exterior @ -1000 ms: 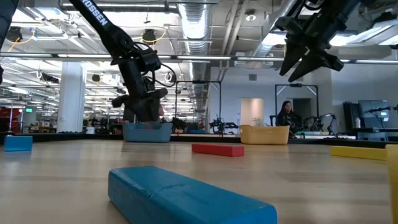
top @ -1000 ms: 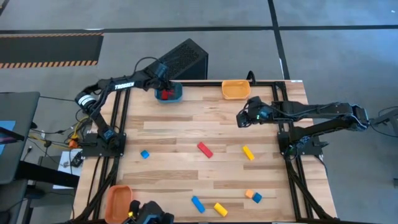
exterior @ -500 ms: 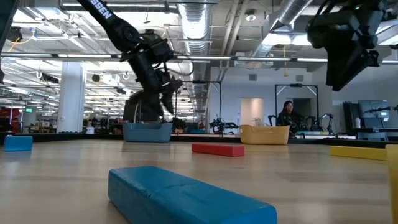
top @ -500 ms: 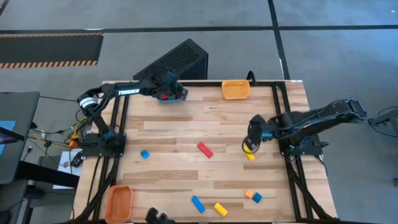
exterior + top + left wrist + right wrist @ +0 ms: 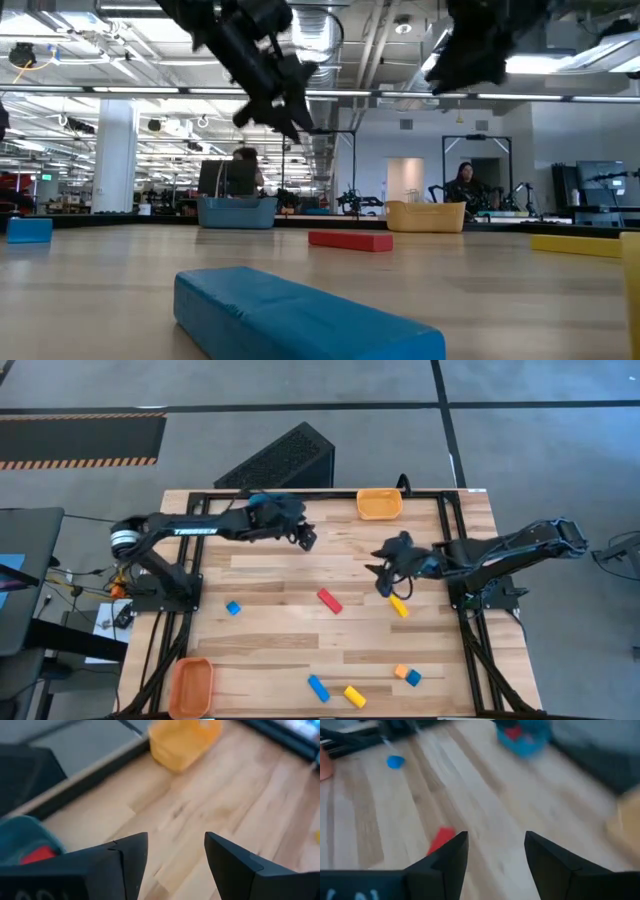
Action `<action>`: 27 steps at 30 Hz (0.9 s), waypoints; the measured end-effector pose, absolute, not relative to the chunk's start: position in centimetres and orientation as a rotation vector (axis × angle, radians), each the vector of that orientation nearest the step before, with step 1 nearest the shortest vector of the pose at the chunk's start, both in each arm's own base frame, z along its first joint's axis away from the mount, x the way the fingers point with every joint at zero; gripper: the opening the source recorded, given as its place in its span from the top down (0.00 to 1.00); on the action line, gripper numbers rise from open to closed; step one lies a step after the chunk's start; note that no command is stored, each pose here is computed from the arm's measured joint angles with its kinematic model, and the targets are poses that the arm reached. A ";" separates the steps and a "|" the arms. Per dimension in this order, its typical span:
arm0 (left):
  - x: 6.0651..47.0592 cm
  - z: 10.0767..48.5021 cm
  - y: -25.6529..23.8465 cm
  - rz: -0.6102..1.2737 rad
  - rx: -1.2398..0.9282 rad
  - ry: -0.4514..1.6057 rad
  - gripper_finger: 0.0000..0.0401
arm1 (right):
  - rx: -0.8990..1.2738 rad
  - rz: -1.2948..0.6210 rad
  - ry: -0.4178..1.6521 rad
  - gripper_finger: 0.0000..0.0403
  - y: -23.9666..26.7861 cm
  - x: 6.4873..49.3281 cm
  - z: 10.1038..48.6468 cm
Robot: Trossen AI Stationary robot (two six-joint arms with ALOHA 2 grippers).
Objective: Sort & place blocks by color
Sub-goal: Put the red block into the blue bin
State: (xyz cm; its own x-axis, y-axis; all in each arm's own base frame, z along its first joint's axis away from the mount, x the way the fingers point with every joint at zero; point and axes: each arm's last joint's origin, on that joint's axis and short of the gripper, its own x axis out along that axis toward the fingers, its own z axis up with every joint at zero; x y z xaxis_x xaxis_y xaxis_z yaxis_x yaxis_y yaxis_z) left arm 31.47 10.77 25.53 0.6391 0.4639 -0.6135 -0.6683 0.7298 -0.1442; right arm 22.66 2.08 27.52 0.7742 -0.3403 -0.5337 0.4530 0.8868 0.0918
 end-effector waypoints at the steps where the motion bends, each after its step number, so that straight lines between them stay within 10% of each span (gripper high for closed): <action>1: 31.1 26.3 10.3 0.692 -0.377 0.556 0.54 | 0.172 -0.409 0.502 0.46 2.1 23.1 27.7; 10: 25.7 29.4 4.6 0.883 -0.698 0.574 0.54 | -0.128 -0.178 0.434 0.44 4.3 28.3 25.4; 27: 24.3 28.9 -1.0 0.642 -0.695 0.843 0.54 | 0.425 -0.442 0.885 0.43 8.4 34.7 17.1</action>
